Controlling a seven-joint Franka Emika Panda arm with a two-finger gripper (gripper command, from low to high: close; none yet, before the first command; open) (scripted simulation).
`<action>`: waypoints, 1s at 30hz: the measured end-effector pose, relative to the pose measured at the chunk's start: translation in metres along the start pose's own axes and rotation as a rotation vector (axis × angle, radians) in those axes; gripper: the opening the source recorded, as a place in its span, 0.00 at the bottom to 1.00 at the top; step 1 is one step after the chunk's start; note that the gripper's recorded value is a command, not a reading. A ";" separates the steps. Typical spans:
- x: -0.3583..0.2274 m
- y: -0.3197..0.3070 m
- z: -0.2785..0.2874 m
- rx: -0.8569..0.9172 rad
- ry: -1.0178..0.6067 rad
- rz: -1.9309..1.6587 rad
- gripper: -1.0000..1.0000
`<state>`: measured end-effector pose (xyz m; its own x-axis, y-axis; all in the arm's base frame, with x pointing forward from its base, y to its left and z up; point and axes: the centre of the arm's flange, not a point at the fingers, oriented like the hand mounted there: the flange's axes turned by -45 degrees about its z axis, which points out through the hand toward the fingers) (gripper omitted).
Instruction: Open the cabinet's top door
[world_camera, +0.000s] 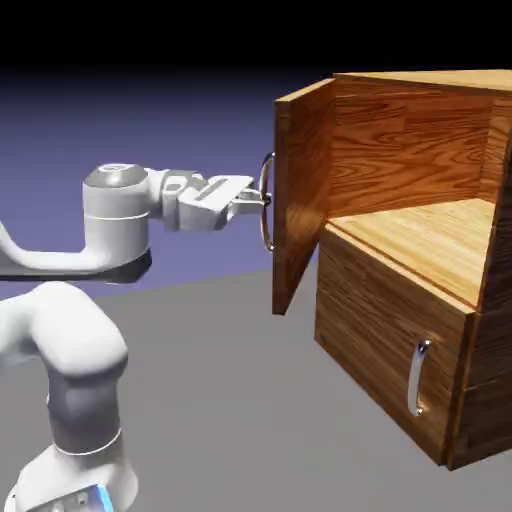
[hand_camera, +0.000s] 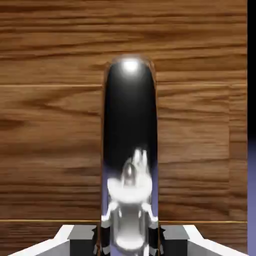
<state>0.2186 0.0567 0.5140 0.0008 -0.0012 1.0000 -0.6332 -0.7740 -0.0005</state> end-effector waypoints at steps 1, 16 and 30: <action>0.000 -0.002 -0.006 -0.015 0.000 0.000 0.00; 0.000 -0.057 -0.113 -0.280 0.001 -0.001 0.00; -0.001 -0.155 -0.214 -0.592 0.002 -0.001 0.00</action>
<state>0.1510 0.3125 0.5138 0.0006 0.0012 1.0000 -0.9574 -0.2887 0.0010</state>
